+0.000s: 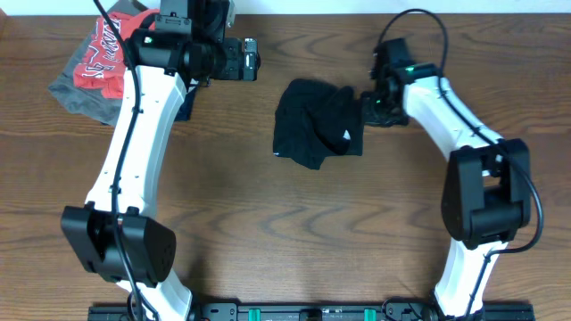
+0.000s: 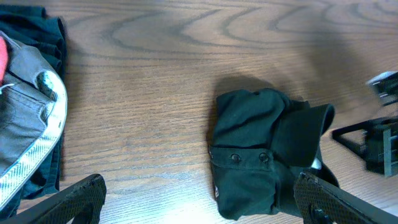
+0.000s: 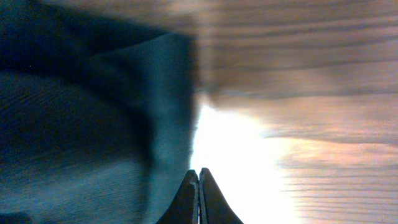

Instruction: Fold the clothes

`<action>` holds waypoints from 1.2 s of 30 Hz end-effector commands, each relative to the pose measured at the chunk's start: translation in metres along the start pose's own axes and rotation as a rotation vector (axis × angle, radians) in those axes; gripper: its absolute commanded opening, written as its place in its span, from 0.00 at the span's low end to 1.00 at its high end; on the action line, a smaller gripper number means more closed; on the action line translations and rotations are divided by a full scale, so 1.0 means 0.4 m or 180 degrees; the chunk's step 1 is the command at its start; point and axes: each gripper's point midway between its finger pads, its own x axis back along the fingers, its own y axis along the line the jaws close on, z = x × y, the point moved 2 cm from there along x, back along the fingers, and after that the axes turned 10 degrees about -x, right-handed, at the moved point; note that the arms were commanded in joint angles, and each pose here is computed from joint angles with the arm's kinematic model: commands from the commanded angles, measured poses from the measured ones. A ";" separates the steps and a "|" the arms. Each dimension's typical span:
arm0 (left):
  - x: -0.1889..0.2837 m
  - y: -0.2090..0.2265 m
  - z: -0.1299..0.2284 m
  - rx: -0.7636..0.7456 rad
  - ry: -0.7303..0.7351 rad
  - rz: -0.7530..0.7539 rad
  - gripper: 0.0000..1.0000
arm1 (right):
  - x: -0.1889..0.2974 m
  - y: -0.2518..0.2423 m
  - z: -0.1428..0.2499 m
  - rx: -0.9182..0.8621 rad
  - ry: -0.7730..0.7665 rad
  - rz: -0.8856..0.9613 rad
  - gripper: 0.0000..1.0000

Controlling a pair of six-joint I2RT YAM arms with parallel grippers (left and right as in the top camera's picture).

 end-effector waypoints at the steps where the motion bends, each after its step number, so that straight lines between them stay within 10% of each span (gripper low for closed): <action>1: -0.042 0.014 0.021 0.0073 0.0142 -0.0031 0.98 | 0.051 -0.009 -0.031 0.0122 -0.0116 -0.0184 0.01; 6: -0.081 0.023 0.037 0.0102 0.0259 -0.0023 0.98 | 0.054 0.025 -0.022 0.0312 -0.0023 -0.0523 0.04; 10: -0.112 0.030 0.052 0.0125 0.0352 -0.0017 0.98 | 0.060 0.085 0.005 0.0545 0.0079 -0.0838 0.37; 14: -0.131 0.034 0.061 0.0139 0.0407 -0.0014 0.98 | 0.058 0.121 0.029 0.0660 0.0113 -0.0859 0.45; 27: -0.151 0.039 0.071 0.0154 0.0470 -0.0011 0.98 | 0.058 0.186 0.078 0.0872 0.0182 -0.0898 0.48; 36: -0.151 0.039 0.071 0.0155 0.0471 -0.0009 0.98 | 0.029 0.105 0.104 0.0813 0.0167 0.0042 0.30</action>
